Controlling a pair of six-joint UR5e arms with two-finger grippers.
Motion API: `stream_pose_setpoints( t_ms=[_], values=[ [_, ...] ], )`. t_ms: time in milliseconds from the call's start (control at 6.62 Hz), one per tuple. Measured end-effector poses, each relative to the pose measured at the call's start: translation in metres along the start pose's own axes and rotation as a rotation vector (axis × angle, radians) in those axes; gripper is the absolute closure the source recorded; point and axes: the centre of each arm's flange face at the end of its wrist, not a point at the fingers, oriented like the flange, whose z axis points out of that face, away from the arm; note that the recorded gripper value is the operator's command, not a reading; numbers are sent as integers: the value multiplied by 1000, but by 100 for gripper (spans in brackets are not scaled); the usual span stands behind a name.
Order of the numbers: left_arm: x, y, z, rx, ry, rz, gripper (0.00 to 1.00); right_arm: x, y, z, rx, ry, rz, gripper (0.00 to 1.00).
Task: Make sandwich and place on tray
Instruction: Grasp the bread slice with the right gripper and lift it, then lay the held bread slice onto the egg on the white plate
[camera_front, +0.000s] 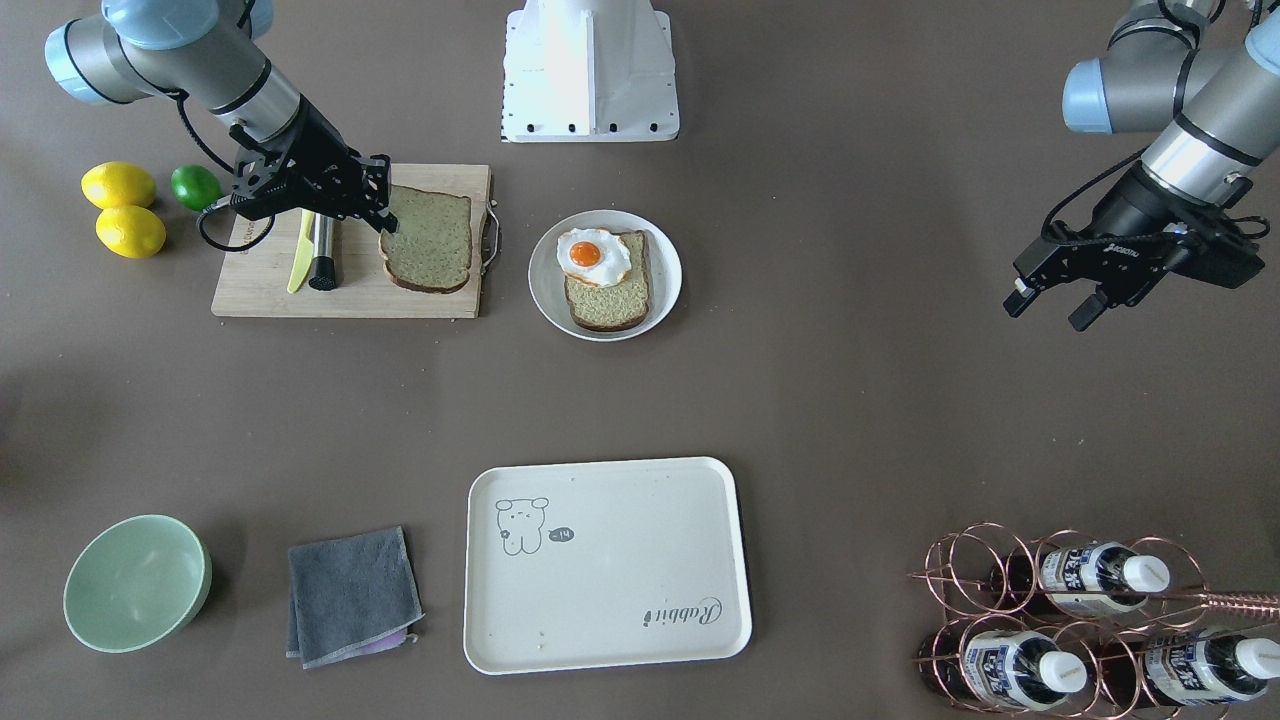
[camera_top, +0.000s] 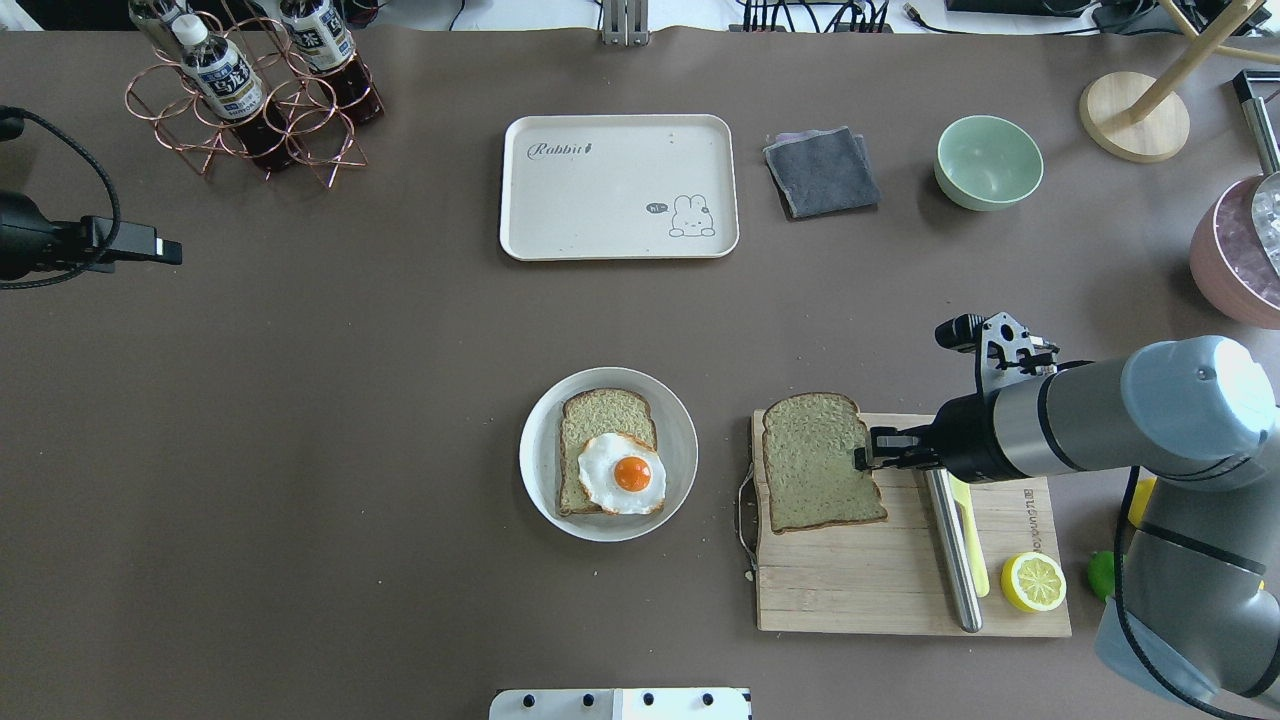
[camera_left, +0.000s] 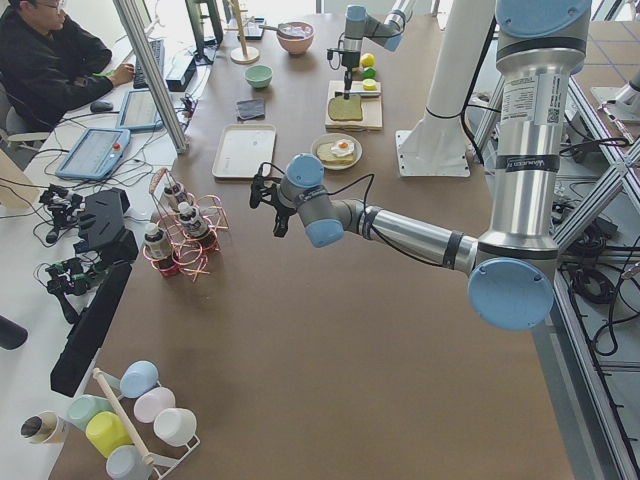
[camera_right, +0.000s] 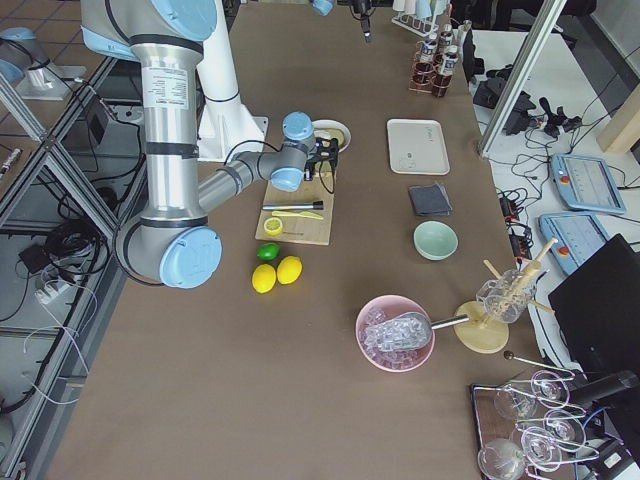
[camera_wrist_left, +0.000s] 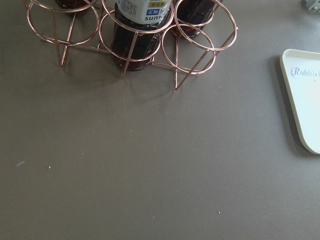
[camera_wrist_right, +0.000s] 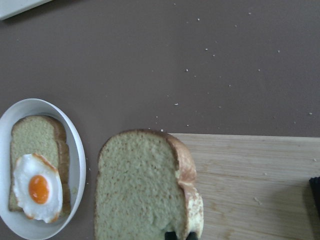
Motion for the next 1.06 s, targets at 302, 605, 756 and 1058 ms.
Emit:
stream_pose_setpoints(
  t_ms=[302,605,756,1058],
  values=[
    [-3,-1,2,0,-5,-2,3,-16,-14,-15,-3,-128,40,100],
    [-4,-2,3,19,-15,-2,3,-69,-17,21,-2,-220,72,100],
    [-4,-1,3,22,-17,-1,3,-93,-3,41,6,-244,69,100],
    [-5,-1,6,20,-20,-1,3,-131,25,80,28,-265,60,100]
  ],
)
